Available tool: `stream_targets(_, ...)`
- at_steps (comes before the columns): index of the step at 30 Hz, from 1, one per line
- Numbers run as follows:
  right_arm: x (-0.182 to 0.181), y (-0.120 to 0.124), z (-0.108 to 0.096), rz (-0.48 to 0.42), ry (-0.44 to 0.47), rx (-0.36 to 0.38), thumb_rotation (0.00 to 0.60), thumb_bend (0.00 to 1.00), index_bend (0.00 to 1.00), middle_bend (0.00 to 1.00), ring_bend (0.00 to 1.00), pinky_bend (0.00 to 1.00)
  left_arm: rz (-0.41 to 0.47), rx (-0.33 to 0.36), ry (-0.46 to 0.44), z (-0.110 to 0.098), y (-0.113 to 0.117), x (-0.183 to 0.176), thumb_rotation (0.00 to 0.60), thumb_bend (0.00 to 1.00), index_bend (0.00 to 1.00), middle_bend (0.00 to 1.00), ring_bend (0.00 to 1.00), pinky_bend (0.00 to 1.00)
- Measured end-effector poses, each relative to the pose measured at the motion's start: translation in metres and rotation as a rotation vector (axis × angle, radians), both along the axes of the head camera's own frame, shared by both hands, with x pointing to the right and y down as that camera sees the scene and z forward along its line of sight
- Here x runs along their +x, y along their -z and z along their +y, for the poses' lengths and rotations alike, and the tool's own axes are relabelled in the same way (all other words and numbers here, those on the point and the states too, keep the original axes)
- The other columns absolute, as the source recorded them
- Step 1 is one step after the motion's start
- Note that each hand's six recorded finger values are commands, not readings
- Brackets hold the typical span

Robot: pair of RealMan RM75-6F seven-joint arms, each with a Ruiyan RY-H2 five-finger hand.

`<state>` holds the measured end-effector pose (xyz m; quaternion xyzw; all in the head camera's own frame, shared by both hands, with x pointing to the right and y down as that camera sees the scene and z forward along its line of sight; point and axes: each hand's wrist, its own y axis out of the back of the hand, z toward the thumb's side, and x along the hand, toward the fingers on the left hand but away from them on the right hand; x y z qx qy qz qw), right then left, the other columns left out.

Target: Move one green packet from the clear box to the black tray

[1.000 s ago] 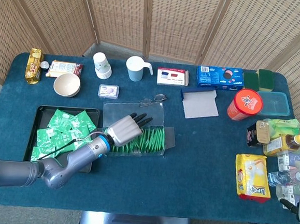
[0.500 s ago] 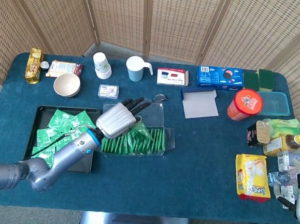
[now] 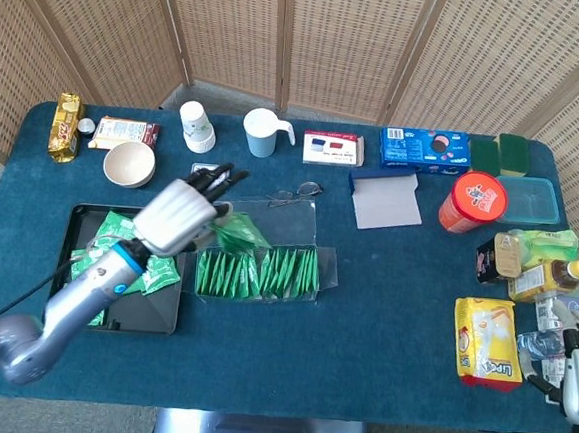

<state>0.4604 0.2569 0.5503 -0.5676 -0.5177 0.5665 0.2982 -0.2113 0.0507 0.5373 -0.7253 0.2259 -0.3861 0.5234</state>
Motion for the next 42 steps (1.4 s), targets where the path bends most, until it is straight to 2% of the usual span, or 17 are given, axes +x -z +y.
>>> stream_targets(7,-0.011,-0.009,-0.011,-0.015,0.037,-0.012,0.513,0.39,0.09,0.24,0.12,0.2,-0.138,-0.015,0.142,0.013,0.002,-0.086,0.6,0.37,0.56,0.07,0.0,0.19)
stream_targets(17,-0.025,-0.018,-0.022,-0.035,0.077,-0.024,0.513,0.39,0.09,0.24,0.12,0.2,-0.292,-0.147,0.358,0.068,-0.025,-0.187,0.6,0.37,0.55,0.07,0.0,0.19)
stream_targets(22,-0.025,-0.016,-0.023,-0.03,0.078,-0.022,0.512,0.39,0.09,0.24,0.12,0.2,-0.318,-0.186,0.405,0.084,-0.039,-0.204,0.6,0.37,0.51,0.07,0.0,0.19)
stream_targets(27,-0.023,-0.015,-0.022,-0.027,0.074,-0.025,0.512,0.39,0.09,0.23,0.12,0.2,-0.336,-0.213,0.42,0.091,-0.047,-0.208,0.593,0.28,0.25,0.04,0.0,0.19)
stream_targets(29,-0.023,-0.015,-0.022,-0.026,0.073,-0.025,0.512,0.39,0.08,0.23,0.12,0.2,-0.347,-0.22,0.425,0.092,-0.049,-0.209,0.579,0.27,0.21,0.04,0.0,0.19)
stream_targets(33,-0.023,-0.014,-0.024,-0.025,0.078,-0.025,0.513,0.39,0.08,0.23,0.12,0.2,-0.357,-0.224,0.442,0.093,-0.048,-0.212,0.552,0.26,0.17,0.03,0.0,0.19)
stream_targets(37,-0.024,-0.013,-0.027,-0.017,0.092,-0.027,0.512,0.39,0.08,0.22,0.12,0.2,-0.358,-0.214,0.475,0.096,-0.042,-0.219,0.555,0.26,0.17,0.03,0.0,0.19)
stream_targets(42,-0.038,-0.017,-0.037,0.001,0.173,-0.064,0.511,0.39,0.09,0.22,0.12,0.2,-0.349,-0.204,0.569,0.114,-0.032,-0.243,0.552,0.26,0.17,0.03,0.0,0.19)
